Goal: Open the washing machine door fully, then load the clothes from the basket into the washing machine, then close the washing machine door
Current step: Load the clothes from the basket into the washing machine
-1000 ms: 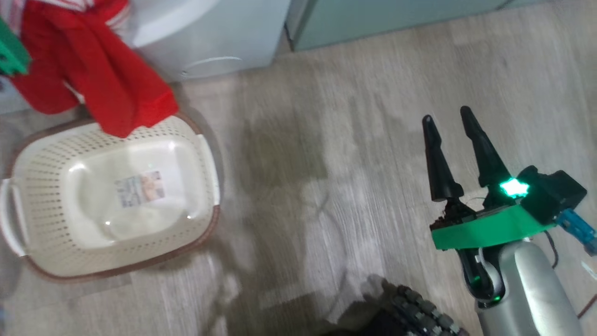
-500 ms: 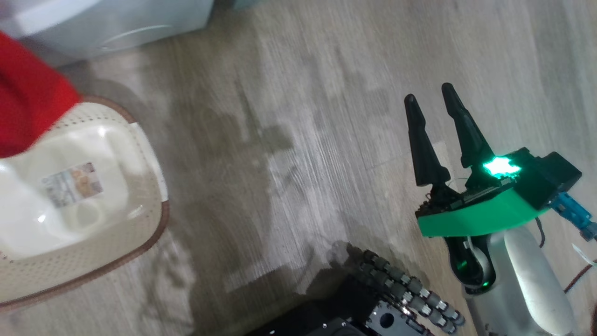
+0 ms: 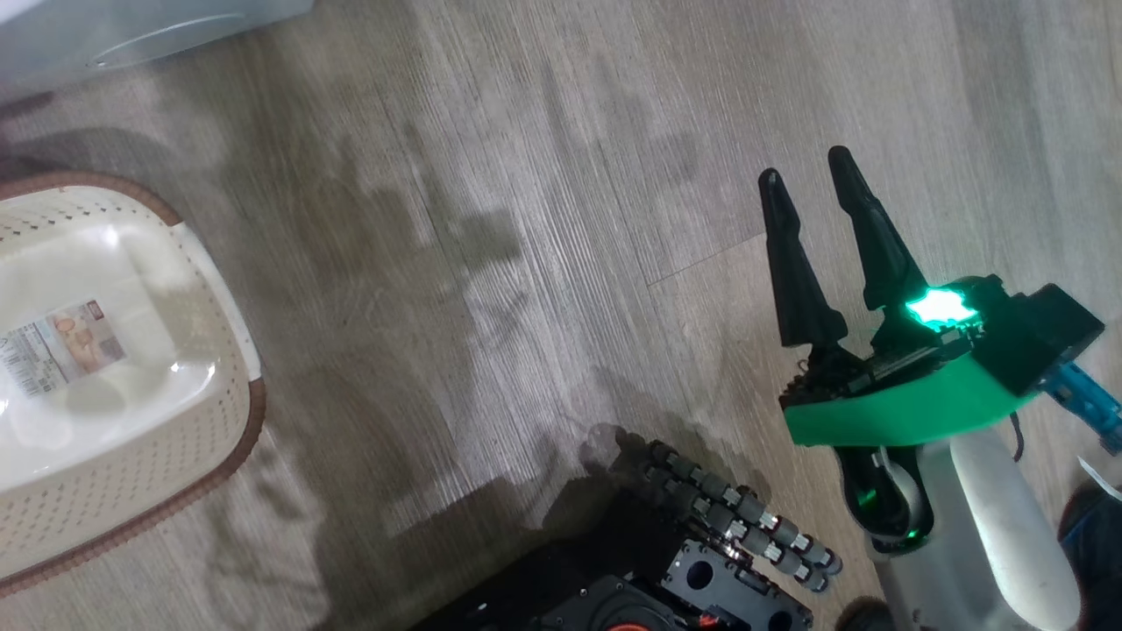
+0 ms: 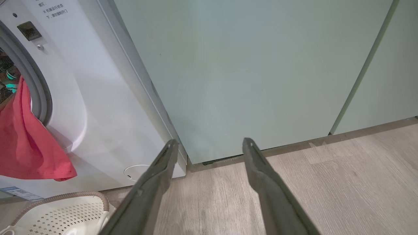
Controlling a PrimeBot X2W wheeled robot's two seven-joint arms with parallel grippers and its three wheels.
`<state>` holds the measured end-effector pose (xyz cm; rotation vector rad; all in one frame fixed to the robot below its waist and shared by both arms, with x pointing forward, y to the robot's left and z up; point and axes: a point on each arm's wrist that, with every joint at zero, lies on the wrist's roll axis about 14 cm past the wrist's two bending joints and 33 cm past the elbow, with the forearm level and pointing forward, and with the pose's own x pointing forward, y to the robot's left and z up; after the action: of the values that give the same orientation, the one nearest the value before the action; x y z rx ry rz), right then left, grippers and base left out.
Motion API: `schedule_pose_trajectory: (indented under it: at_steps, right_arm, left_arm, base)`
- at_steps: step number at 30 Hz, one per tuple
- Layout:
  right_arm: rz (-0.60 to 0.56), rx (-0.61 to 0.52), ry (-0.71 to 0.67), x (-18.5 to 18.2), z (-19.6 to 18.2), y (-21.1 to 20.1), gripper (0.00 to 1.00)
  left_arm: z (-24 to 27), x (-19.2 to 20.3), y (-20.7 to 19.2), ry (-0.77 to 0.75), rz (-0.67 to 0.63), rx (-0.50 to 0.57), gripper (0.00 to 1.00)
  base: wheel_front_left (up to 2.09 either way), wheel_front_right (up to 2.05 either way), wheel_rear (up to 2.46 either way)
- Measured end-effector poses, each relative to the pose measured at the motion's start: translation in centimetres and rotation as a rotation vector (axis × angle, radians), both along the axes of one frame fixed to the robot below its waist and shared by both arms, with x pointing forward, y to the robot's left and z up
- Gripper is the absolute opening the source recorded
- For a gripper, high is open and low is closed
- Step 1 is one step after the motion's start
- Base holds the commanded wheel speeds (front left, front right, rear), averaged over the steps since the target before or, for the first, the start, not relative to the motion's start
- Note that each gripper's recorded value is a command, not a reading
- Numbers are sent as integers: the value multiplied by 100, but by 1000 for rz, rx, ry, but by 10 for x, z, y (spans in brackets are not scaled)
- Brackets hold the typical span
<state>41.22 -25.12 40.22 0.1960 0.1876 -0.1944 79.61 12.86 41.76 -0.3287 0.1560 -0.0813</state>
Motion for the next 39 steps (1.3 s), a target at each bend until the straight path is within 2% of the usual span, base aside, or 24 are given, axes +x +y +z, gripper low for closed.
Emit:
schedule_pose_trajectory:
  at_steps: [4,10,11,12,13,22,30,35,39]
  right_arm:
    - [6,4,5,1,-3,2,100]
    - [22,16,-2,6,-4,7,100]
    - [25,17,-5,8,-4,8,100]
    - [28,18,-9,9,-3,9,100]
    - [32,18,-16,11,-2,10,100]
    - [52,14,-67,15,15,14,100]
    - [86,10,-124,20,33,24,100]
    - [112,15,-139,21,37,34,100]
    - [133,20,-155,25,41,41,100]
  left_arm:
    - [-6,-1,9,-51,6,62,0]
    - [-52,-19,13,50,-37,109,0]
    - [-55,-21,15,54,-33,115,2]
    - [-54,-21,17,47,-29,118,91]
    - [-51,-22,17,37,-29,124,100]
    - [-11,-37,12,-97,-37,163,100]
    - [4,-84,16,-140,-28,153,100]
    - [48,-115,25,-266,9,126,100]
    - [60,-142,25,-305,12,124,100]
  base:
    - [0,0,0]
    - [0,0,0]
    - [0,0,0]
    - [0,0,0]
    - [0,0,0]
    - [0,0,0]
    - [0,0,0]
    - [0,0,0]
    - [0,0,0]
